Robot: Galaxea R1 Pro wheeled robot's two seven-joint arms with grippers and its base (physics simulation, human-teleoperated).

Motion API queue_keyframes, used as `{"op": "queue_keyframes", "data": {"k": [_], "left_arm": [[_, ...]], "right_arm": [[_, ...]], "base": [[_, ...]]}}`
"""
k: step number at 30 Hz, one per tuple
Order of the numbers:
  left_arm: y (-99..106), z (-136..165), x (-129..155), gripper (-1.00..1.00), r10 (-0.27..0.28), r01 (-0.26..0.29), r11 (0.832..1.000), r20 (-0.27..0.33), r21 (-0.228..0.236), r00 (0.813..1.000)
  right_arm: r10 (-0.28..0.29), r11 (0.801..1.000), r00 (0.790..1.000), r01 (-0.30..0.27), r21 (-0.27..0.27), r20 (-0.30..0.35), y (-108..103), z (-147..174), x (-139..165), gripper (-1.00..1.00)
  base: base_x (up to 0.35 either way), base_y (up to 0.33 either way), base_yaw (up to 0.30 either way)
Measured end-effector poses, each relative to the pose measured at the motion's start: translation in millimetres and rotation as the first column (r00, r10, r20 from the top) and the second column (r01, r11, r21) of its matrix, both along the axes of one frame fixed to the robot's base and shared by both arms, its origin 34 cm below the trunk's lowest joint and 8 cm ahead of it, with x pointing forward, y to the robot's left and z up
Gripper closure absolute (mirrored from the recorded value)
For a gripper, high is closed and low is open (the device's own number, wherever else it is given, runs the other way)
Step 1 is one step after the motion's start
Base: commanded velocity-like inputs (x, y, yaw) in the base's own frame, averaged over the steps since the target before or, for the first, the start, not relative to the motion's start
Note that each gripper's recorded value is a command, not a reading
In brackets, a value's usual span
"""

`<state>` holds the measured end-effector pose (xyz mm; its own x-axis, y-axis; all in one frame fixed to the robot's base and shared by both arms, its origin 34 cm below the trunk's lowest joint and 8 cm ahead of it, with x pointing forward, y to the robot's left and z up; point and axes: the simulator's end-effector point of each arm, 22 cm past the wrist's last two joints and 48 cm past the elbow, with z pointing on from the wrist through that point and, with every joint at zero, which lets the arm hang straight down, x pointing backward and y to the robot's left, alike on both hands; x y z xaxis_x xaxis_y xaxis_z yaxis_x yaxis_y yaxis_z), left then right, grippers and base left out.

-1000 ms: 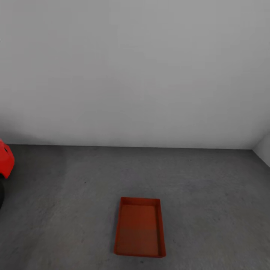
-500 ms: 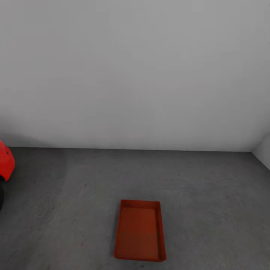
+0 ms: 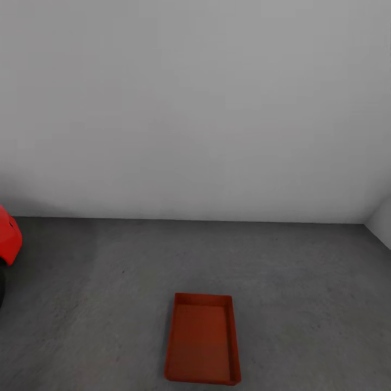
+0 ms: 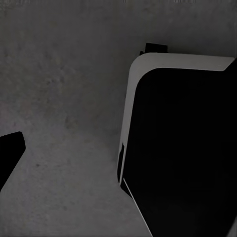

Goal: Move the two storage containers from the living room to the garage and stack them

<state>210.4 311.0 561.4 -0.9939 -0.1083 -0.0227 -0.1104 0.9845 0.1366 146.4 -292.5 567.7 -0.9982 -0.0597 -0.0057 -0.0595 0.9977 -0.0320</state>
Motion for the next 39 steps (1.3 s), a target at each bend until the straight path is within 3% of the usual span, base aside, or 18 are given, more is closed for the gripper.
{"op": "queue_keyframes", "data": {"k": [39], "left_arm": [[0, 6, 25, -1.00, 0.000, 0.000, 1.000, 0.063, 0.000, 0.998]], "right_arm": [[0.009, 1.000, 0.998, -0.010, 0.005, 0.062, 2, 2, 24, -1.00]], "base": [[0.000, 0.000, 0.000]]}}
